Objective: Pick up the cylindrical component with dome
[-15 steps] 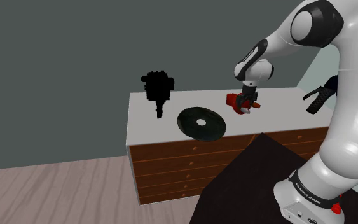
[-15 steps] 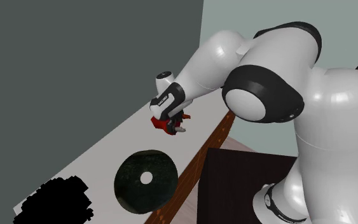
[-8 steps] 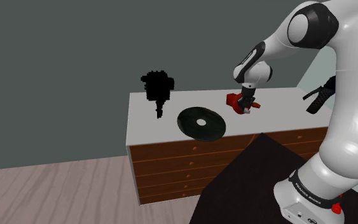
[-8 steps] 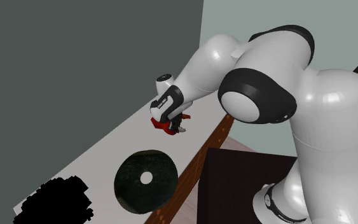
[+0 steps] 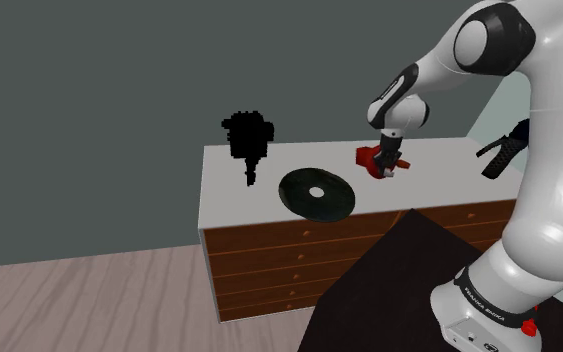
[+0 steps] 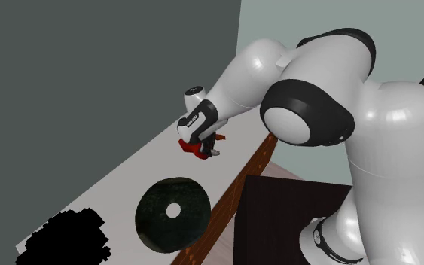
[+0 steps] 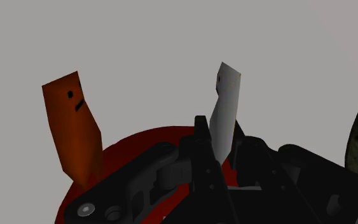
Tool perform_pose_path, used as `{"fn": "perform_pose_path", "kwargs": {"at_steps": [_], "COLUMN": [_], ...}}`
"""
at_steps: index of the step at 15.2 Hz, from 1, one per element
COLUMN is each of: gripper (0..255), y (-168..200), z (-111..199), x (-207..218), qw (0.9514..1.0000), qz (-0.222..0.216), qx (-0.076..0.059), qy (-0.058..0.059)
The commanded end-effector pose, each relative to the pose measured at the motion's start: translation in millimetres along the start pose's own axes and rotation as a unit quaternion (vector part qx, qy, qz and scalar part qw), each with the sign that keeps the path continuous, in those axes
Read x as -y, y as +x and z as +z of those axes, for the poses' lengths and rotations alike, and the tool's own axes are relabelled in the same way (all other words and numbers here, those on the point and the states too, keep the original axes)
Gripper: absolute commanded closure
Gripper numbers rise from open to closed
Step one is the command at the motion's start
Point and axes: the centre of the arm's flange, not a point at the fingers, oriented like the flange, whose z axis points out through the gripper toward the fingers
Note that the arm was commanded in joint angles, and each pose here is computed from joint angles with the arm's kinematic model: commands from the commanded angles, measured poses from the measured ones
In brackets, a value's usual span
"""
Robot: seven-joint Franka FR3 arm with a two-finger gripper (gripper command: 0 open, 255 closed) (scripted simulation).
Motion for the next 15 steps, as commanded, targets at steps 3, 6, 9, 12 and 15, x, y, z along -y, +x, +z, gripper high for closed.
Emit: {"fn": "perform_pose_path", "kwargs": {"at_steps": [3,6,9,12,15], "gripper": [255,255,255,255,255], "y": [-3.7,-6.5,-9.4,-12.2,-13.3], "z": [-20.6,-36.2,-51.7,-67.3,-73.3], "x": [-0.7,-0.8,-0.9,-0.9,-0.9], "qw": [1.0,1.0,1.0,1.0,1.0], "qz": [0.0,0.0,0.0,0.0,0.0], "qx": [-0.001,-0.001,-0.001,-0.001,-0.001], "qy": [0.0,0.0,0.0,0.0,0.0]}}
